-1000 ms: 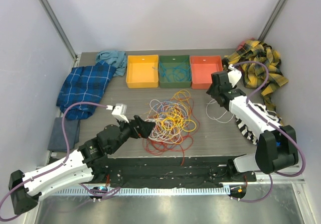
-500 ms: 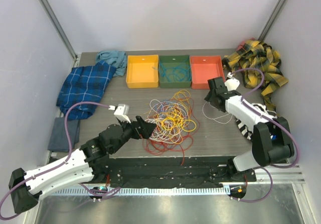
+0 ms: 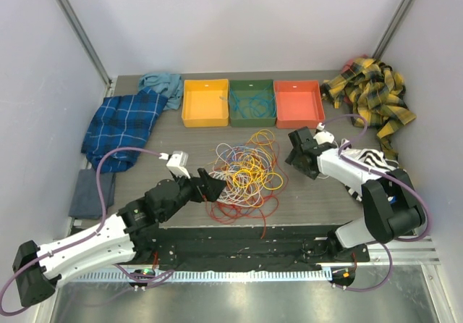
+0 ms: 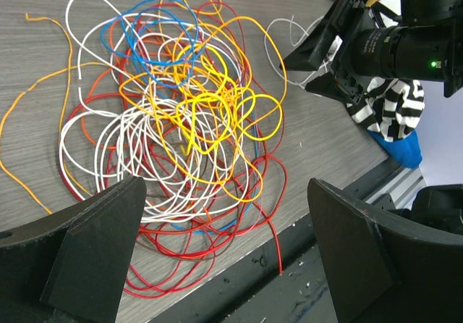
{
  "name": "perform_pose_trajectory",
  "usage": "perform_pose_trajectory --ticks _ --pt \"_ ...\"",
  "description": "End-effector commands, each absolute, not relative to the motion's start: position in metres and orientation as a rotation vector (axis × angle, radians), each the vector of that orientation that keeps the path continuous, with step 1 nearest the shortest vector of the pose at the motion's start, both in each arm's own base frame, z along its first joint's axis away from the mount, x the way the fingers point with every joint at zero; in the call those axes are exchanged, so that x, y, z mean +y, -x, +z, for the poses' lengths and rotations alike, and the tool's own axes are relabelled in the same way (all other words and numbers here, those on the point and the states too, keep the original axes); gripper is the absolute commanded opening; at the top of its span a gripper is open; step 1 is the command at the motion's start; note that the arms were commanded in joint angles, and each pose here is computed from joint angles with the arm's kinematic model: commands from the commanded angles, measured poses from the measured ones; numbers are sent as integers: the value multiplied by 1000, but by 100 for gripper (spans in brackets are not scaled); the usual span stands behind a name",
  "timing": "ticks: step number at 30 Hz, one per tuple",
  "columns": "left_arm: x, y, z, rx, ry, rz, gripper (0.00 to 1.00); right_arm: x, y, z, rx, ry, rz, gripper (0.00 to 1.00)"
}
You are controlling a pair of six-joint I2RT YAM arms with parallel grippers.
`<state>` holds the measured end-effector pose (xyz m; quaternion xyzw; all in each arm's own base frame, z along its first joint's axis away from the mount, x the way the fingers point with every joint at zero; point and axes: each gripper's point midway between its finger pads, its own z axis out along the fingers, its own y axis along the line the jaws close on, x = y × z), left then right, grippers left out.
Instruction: Untangle the cables
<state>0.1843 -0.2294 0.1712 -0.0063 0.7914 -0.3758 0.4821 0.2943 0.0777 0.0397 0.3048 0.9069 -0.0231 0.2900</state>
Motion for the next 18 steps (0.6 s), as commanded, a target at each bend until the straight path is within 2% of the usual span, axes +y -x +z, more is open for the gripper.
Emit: perform_pose_trajectory --ticks 1,11,18 --pt "-236 -182 178 1916 7 -958 100 81 -290 39 2391 -867 -36 71" --pt "-230 -182 176 1905 27 -952 100 67 -284 12 2363 -978 -89 71" --pt "-226 -182 179 1886 32 -950 100 69 -292 30 2226 -1086 39 69"
